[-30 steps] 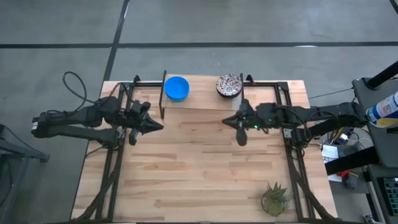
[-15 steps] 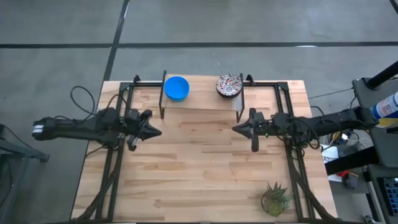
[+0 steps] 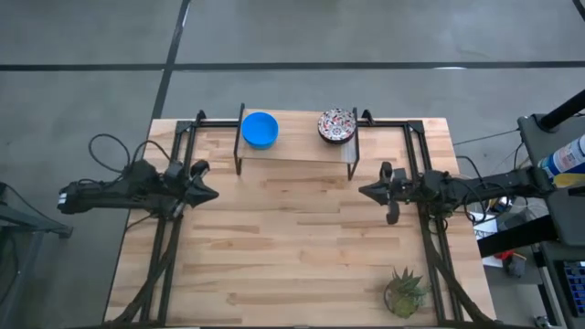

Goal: Pick & Place Mini bowls
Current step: Return to Home Position

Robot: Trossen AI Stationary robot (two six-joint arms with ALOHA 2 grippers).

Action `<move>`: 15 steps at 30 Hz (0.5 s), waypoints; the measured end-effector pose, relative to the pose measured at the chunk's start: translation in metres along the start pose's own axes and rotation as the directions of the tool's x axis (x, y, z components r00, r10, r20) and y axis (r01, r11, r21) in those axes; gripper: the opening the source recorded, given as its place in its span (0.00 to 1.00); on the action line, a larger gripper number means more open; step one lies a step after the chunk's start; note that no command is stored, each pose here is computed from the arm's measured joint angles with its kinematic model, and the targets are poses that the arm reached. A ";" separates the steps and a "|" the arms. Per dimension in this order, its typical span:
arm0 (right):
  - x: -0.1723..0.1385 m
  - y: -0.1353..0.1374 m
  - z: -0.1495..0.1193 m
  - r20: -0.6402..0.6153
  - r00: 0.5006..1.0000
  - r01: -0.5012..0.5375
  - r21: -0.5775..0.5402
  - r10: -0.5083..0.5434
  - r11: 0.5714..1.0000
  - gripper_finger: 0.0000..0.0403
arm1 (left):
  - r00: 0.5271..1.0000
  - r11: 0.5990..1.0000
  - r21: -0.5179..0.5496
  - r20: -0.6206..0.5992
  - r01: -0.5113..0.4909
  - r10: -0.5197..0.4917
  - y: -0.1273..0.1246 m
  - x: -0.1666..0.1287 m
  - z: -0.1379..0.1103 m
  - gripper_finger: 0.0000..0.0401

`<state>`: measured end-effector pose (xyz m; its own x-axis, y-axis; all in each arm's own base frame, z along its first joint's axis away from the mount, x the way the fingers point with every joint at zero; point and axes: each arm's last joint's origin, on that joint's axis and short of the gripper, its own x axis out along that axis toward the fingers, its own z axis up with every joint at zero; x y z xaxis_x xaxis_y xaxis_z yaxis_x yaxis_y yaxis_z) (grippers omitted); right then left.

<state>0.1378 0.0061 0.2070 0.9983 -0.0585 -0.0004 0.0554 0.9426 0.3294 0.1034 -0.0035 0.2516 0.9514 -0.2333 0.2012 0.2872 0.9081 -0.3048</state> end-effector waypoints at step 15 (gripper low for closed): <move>-0.027 -0.013 -0.022 0.148 0.989 -0.009 -0.009 0.011 1.000 0.02 | 0.998 0.999 0.036 0.064 0.018 -0.020 0.001 -0.022 -0.019 0.00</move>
<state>0.1106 0.0031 0.1822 0.9851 -0.0965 0.1425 0.0462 0.9459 0.3210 0.0849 -0.0041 0.2298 0.9361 -0.2289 0.2670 0.3002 0.9156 -0.2676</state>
